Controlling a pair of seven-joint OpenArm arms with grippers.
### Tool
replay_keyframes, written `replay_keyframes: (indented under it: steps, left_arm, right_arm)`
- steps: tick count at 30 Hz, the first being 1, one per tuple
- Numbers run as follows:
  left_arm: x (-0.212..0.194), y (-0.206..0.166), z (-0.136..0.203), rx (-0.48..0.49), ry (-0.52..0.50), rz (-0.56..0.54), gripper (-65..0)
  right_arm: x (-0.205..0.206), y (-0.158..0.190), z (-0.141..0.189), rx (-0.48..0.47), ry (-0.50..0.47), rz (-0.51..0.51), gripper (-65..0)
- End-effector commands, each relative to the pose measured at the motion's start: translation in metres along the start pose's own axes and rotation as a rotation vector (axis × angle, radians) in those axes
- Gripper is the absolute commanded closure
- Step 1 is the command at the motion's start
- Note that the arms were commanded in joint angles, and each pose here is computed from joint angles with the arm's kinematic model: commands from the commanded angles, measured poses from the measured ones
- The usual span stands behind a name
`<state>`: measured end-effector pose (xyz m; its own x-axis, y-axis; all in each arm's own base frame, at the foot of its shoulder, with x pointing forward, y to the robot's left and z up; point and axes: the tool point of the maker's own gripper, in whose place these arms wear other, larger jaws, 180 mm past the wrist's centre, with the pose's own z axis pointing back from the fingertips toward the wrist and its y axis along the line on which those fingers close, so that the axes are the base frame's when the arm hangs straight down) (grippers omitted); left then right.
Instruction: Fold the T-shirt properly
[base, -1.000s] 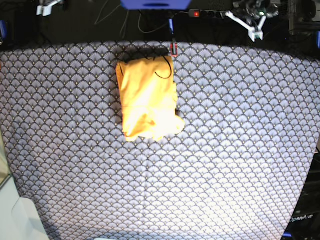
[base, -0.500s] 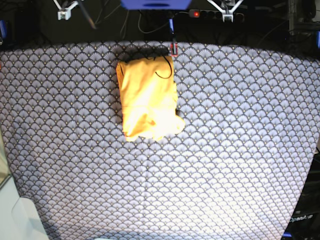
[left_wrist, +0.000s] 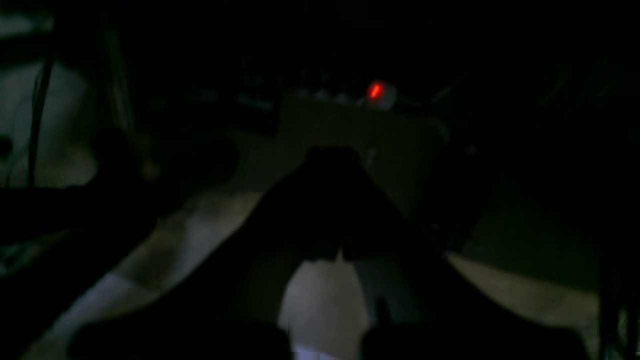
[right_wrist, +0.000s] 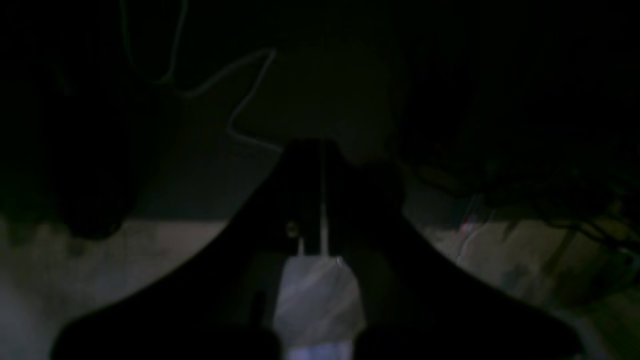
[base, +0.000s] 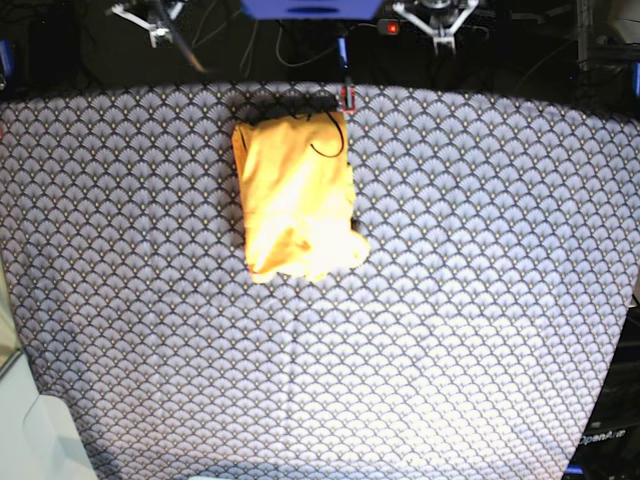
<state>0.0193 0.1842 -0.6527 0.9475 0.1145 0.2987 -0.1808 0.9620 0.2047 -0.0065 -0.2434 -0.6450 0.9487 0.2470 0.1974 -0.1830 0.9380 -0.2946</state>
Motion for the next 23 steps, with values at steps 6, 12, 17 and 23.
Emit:
replay_keyframes:
  steps: [6,12,17,23]
  left_arm:
    - [0.019,0.004,-0.008,0.012,0.012,0.003,0.0]
    - [0.017,0.018,-0.010,0.031,0.039,-0.009,0.0]
    - [0.018,0.019,-0.010,0.032,0.035,-0.010,0.0]
    - [0.018,0.019,-0.010,0.031,0.033,-0.013,0.0]
  right_arm:
    - [-0.002,-0.006,0.002,-0.075,0.016,0.021,0.0]
    - [-0.004,-0.004,0.003,-0.106,0.047,0.024,0.0]
    - [-0.010,-0.001,0.004,-0.101,0.059,0.023,0.0]
    - [-0.021,0.003,0.006,-0.092,0.111,0.022,0.0]
